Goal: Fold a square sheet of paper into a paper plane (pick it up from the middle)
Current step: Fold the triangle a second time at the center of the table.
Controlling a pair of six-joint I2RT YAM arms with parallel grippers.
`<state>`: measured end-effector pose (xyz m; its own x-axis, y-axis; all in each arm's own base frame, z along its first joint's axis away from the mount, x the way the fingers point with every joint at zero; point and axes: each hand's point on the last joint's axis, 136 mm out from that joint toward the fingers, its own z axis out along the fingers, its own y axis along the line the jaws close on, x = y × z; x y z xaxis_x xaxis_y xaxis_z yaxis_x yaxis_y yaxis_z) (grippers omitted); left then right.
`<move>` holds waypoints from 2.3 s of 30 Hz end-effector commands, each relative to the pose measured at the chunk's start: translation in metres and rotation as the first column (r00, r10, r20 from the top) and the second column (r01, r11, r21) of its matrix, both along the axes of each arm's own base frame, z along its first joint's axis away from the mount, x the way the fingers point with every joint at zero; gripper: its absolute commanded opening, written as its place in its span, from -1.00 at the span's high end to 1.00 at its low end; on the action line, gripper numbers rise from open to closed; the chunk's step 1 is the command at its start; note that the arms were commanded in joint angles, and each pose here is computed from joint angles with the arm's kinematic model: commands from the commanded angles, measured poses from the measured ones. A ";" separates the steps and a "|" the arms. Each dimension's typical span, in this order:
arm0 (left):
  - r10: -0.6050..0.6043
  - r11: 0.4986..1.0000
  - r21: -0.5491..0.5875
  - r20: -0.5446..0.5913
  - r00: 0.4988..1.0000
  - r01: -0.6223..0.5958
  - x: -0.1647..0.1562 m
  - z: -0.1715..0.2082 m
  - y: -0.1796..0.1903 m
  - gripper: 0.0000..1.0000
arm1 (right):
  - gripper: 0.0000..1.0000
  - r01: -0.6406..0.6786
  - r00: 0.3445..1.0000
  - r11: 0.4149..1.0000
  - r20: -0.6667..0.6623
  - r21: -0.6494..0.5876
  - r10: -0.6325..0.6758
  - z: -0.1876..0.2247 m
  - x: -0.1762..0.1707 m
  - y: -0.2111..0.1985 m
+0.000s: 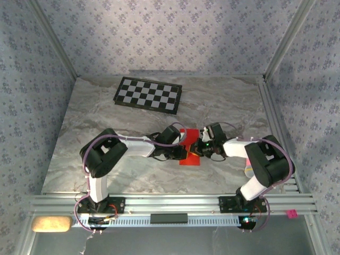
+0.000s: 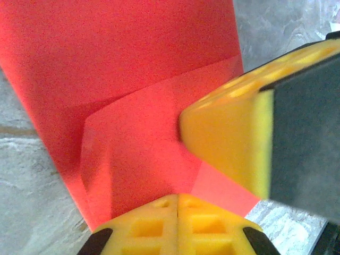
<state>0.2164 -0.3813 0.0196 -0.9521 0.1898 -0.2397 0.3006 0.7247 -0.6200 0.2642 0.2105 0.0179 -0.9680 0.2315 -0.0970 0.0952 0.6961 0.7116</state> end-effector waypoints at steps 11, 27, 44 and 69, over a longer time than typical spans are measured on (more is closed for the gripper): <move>0.033 0.973 0.229 -0.102 0.994 -0.009 -0.027 -0.050 0.046 1.00 | 0.99 0.163 0.984 0.986 0.075 0.020 -0.164 0.016 0.036 -0.043; 0.014 0.981 0.195 -0.076 0.997 0.001 -0.019 -0.038 0.035 1.00 | 1.00 0.067 0.997 0.997 -0.036 -0.048 -0.069 -0.016 0.002 -0.027; -0.026 0.999 -0.029 0.007 1.000 0.026 0.005 0.027 -0.028 0.80 | 1.00 0.091 0.994 0.992 -0.044 -0.090 -0.095 -0.022 0.000 -0.039; 0.034 0.991 0.132 -0.128 0.991 -0.017 -0.040 -0.026 0.036 0.79 | 1.00 0.089 0.993 0.988 -0.068 -0.129 -0.099 -0.031 -0.003 -0.044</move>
<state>0.2020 -0.3783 0.0201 -0.9620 0.1781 -0.2071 0.2702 0.7315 -0.6260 0.2737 0.1901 0.0173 -0.9542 0.2818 -0.1005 0.1257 0.6823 0.7202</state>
